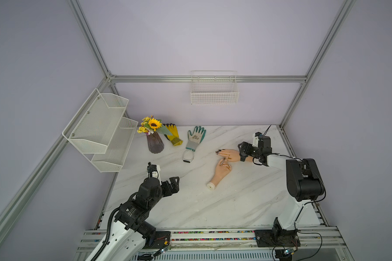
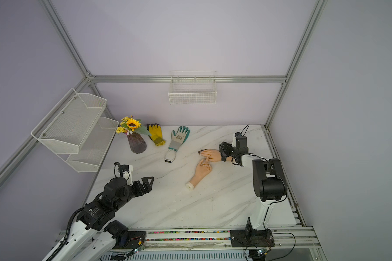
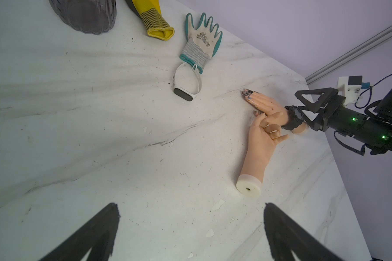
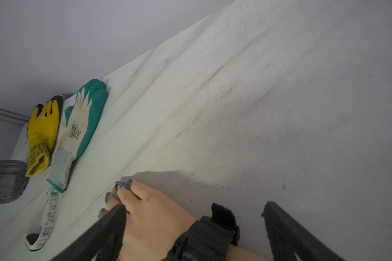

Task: Take off the watch
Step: Adjust the hand at the center of the board.

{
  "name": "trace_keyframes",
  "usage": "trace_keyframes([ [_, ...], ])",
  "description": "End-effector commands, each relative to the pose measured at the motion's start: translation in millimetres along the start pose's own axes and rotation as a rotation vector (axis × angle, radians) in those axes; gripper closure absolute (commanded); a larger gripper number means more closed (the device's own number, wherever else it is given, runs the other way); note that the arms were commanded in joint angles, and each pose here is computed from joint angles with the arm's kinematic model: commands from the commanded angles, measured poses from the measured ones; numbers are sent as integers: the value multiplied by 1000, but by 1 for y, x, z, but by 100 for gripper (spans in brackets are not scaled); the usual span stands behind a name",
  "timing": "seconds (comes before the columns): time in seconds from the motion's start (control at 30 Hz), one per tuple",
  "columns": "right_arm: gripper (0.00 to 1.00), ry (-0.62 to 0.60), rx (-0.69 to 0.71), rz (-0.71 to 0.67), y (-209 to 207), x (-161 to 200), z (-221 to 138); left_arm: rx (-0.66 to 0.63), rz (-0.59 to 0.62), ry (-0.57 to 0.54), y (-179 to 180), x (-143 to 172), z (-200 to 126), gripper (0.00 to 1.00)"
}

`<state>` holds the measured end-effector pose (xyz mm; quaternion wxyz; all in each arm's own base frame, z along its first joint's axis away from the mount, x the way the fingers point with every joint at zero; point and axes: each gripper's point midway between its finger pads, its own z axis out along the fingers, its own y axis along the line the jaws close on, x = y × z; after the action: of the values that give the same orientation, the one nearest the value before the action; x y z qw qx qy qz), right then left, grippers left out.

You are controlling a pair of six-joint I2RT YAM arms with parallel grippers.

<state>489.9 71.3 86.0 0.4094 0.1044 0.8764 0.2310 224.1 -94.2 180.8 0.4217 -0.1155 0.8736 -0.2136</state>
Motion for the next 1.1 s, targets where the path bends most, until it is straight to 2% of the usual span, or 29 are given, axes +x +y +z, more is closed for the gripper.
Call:
trace_keyframes([
  [0.0, 2, 52, -45, 40, 3, 27, -7, 35, -28, -31, -8, -9, 3, 0],
  [0.13, 2, 61, -33, 85, 4, 43, -23, 34, -28, -21, -8, -6, 8, 0],
  [0.33, 3, -1, 9, 95, 16, 47, -60, 41, -39, -12, -9, -2, 17, 0],
  [0.43, 2, 5, 34, 79, 22, 61, -62, 51, -43, 0, -11, 0, 22, 0],
  [0.5, 3, 67, 88, 79, 13, 85, -56, 54, -44, 5, -13, 0, 25, 0],
  [0.57, 2, 77, 150, 73, 2, 93, -51, 57, -43, 16, -14, 2, 28, 0],
  [0.67, 3, 34, 237, 70, -5, 81, -53, 56, -41, 27, -13, 5, 30, 0],
  [0.77, 2, 0, 227, 76, 4, 64, -56, 53, -38, 24, -12, 4, 30, 0],
  [0.83, 2, -16, 305, 70, -5, 54, -54, 51, -38, 19, -12, 4, 30, 0],
  [0.93, 3, -12, 551, 42, -37, 44, -53, 53, -36, 11, -11, 3, 28, 0],
  [1.0, 3, 13, 662, -33, -42, 38, -55, 51, -24, 4, -11, 2, 27, 0],
  [1.07, 3, 46, 701, -124, -37, 32, -57, 47, -8, -3, -9, 2, 27, 0],
])
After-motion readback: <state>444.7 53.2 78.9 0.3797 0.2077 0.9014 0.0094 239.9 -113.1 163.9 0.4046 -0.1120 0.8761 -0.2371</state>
